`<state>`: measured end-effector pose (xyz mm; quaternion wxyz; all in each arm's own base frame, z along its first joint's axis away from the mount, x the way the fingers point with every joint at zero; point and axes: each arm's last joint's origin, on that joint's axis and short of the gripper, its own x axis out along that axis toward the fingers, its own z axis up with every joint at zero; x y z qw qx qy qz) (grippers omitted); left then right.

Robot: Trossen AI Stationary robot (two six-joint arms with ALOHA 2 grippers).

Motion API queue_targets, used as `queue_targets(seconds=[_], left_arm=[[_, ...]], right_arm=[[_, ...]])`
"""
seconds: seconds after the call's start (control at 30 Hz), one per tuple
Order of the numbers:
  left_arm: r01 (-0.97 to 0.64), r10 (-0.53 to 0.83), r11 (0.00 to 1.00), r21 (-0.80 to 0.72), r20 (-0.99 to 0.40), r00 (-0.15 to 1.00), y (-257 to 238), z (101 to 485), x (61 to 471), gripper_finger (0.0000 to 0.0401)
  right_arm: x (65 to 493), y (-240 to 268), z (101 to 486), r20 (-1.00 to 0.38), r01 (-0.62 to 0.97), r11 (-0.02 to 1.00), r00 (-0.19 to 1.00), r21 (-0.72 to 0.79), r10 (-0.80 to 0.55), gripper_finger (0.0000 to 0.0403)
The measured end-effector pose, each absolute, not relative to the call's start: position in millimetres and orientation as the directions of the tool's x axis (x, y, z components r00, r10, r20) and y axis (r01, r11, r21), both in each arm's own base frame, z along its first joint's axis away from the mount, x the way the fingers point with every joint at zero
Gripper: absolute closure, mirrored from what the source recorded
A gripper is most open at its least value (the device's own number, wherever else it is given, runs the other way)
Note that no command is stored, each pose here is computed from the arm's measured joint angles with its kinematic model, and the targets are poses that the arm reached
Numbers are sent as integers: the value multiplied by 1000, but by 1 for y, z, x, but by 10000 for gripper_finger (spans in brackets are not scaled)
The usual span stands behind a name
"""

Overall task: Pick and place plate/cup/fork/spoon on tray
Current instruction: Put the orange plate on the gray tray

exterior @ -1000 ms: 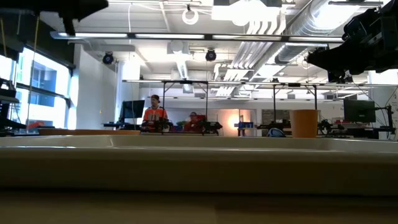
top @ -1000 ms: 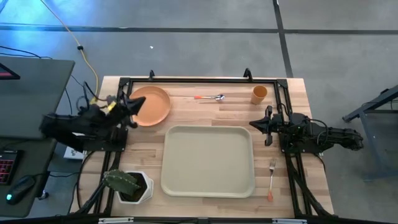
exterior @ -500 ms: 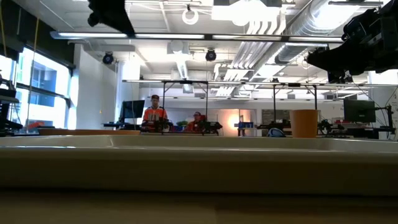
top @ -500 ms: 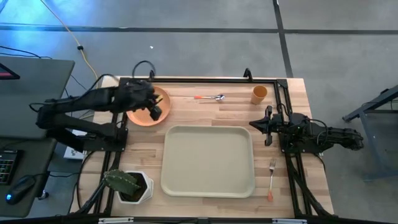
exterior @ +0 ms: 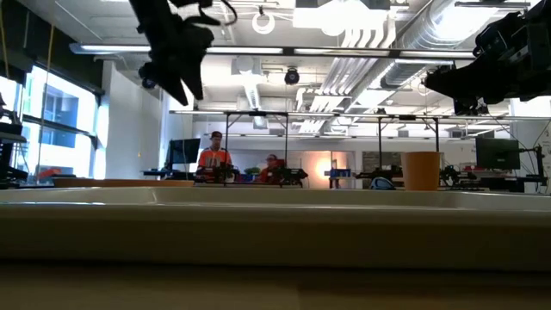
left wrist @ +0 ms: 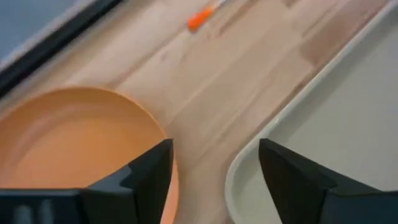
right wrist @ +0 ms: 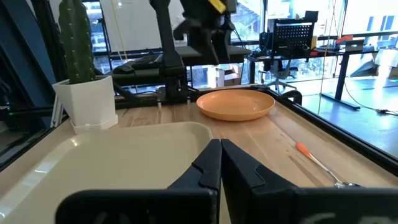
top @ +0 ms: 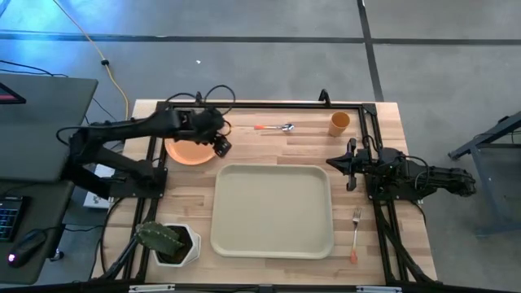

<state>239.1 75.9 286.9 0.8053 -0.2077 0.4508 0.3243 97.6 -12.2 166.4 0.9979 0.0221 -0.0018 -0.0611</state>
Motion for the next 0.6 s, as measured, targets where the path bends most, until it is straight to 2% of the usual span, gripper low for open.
queue_targets(seconds=[0.33, 0.6], left_arm=[[-781, 232, 620, 79, -969, 86, 85, 234, 257, 168], [-745, 137, 661, 88, -991, 4, 98, 204, 265, 171]], right_arm=[[98, -12, 166, 1, 122, 992, 993, 44, -122, 402], [98, -12, 166, 1, 122, 992, 993, 44, -122, 402]])
